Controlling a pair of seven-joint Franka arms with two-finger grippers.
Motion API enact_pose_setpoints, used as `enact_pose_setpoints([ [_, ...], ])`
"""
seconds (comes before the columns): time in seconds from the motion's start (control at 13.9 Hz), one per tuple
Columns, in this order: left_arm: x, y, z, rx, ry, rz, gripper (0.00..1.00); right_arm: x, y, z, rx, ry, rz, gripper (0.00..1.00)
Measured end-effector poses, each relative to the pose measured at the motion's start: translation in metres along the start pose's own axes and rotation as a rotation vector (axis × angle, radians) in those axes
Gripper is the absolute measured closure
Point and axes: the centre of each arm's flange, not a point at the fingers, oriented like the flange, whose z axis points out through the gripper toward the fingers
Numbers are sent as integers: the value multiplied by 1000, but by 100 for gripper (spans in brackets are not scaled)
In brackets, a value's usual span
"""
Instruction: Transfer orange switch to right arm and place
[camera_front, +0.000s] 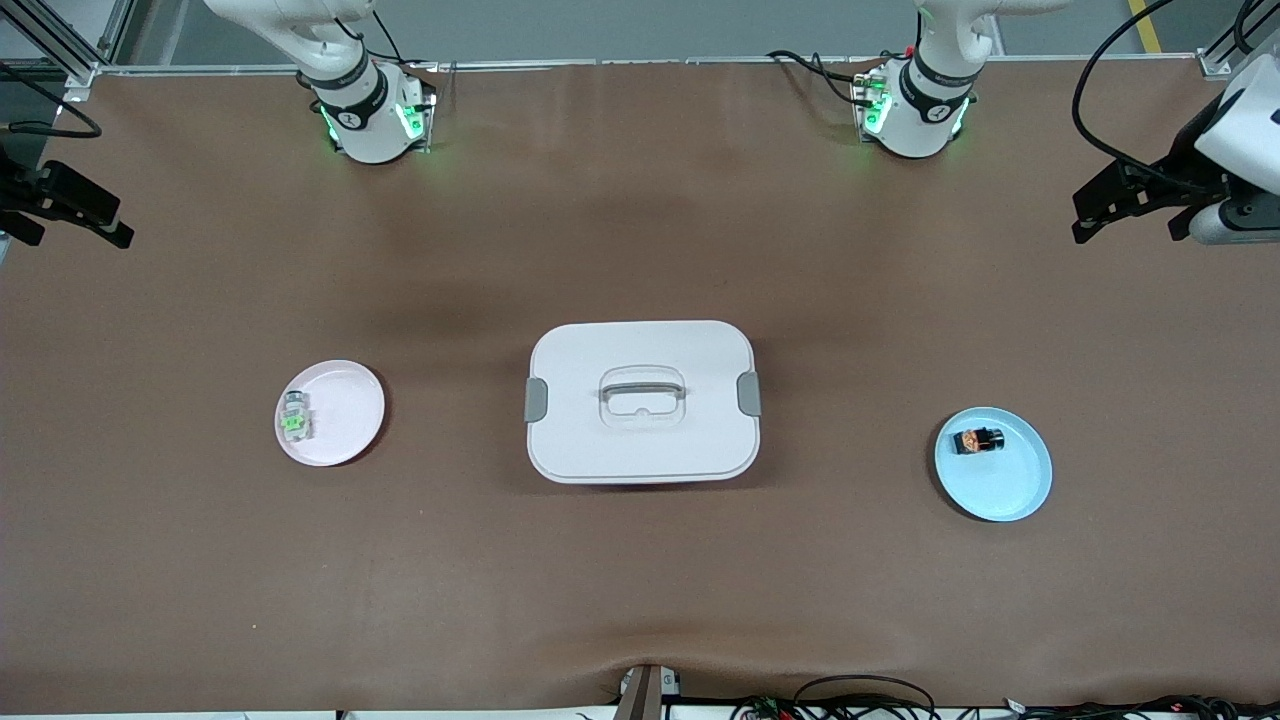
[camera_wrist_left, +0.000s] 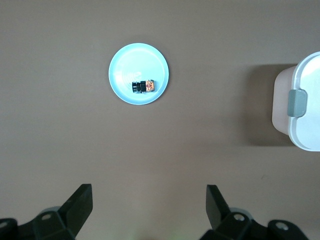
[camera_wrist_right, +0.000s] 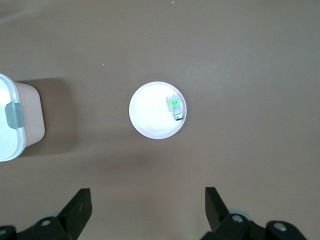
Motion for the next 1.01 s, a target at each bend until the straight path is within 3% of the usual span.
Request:
enact_pose_setpoints([
  [0.79,12,2,18,2,-23,2,0,0,0,2,0,-9,0,0],
  [1.01,27,-8,50,52,-45,-6,0,0,0,2,0,-11,0,0],
])
